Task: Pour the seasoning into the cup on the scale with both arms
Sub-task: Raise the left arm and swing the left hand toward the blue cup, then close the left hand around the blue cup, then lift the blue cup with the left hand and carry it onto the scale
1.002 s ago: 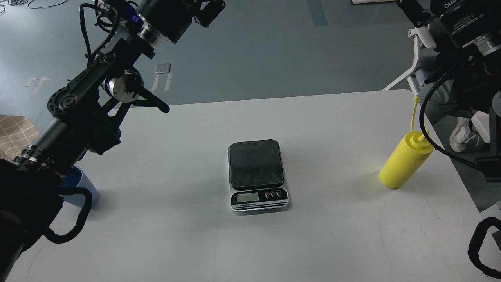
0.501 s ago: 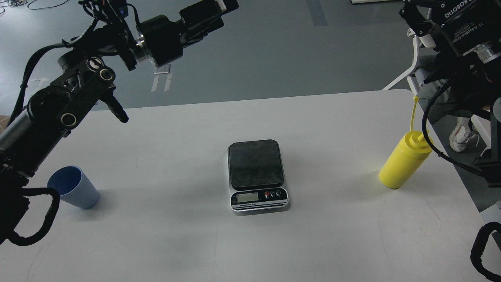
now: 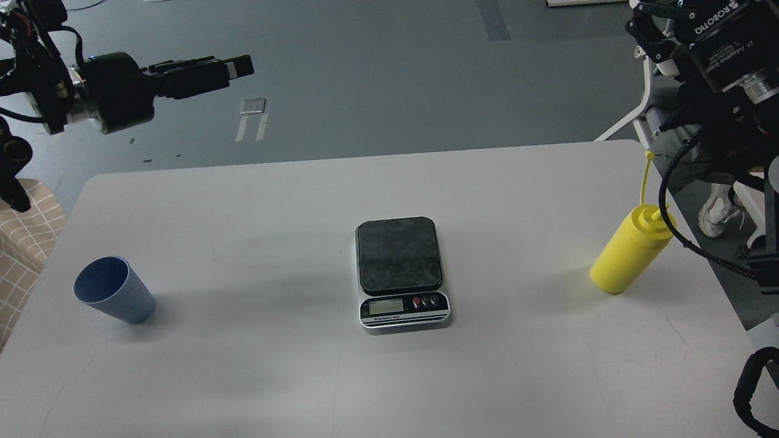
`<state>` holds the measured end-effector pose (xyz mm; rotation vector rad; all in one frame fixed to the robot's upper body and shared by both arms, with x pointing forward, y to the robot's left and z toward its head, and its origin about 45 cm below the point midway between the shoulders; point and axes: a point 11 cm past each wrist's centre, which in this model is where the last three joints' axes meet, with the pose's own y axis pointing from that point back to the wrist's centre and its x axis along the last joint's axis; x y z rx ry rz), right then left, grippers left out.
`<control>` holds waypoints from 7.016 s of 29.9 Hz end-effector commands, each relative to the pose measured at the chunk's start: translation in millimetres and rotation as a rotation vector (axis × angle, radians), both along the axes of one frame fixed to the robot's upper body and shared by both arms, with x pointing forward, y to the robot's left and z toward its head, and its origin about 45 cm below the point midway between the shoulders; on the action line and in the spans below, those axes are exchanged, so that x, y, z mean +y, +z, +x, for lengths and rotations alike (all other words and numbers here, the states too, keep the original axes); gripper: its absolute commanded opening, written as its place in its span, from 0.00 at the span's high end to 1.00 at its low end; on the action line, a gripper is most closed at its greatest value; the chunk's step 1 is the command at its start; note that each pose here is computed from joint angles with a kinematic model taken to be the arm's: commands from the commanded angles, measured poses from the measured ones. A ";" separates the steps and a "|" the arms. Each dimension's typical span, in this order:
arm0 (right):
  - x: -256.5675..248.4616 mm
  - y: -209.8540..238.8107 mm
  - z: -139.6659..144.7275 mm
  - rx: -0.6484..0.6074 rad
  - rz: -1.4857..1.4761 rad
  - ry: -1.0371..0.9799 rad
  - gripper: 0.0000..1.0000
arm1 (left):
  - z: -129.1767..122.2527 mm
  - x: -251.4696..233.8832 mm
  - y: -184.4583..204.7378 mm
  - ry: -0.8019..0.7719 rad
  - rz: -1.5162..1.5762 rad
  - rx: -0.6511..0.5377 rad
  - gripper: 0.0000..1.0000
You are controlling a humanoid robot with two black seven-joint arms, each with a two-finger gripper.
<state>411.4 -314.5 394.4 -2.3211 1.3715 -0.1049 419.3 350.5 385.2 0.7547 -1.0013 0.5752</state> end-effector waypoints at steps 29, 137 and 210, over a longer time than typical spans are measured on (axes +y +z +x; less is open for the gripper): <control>-13.6 -21.6 -3.3 0.050 0.000 -0.032 0.00 | -137.1 171.2 -99.2 0.245 0.468 0.125 0.02; -45.6 -46.6 -20.2 0.115 -0.042 -0.098 0.01 | -145.9 181.6 -185.9 0.293 0.444 0.276 0.82; -74.1 -51.9 -33.5 0.126 -0.034 -0.167 0.01 | -13.0 -159.9 -116.4 -0.440 0.351 0.197 1.00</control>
